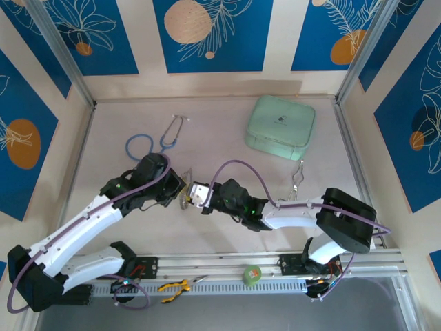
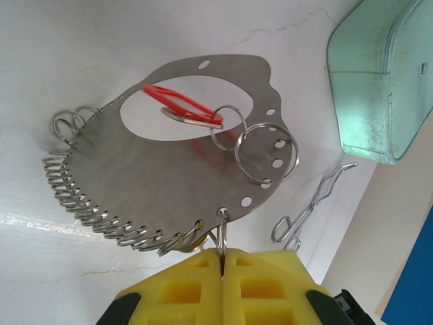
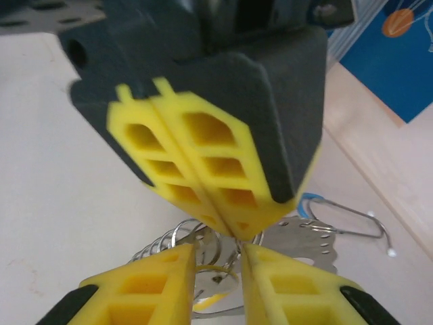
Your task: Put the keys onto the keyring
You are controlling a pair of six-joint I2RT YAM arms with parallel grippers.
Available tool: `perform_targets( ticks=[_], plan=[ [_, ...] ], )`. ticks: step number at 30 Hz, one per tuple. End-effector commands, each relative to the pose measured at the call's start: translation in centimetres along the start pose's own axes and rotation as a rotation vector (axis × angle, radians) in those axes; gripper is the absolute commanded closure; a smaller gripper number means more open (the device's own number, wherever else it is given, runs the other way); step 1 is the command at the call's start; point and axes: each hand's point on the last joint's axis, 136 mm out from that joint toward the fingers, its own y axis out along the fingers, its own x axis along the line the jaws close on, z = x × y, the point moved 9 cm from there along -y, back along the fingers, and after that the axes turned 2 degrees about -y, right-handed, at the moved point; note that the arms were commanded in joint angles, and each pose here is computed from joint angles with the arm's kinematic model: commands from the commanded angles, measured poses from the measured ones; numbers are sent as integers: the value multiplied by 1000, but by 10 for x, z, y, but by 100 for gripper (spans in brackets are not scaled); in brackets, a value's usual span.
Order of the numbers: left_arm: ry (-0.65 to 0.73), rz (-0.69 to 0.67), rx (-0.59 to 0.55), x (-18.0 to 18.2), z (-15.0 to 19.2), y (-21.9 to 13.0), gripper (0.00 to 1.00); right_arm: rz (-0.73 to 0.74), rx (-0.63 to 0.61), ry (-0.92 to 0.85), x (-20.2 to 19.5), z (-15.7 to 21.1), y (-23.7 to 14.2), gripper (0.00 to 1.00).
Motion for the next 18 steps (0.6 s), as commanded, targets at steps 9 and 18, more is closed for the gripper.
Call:
perform_targets(
  ticks=[9, 18],
  plan=[
    [-92, -13, 8, -1, 2, -8, 100, 95, -21, -58, -7, -8, 9, 76],
    [-98, -16, 11, 0, 2, -7, 100, 113, -40, -53, -11, -11, 11, 79]
  ],
)
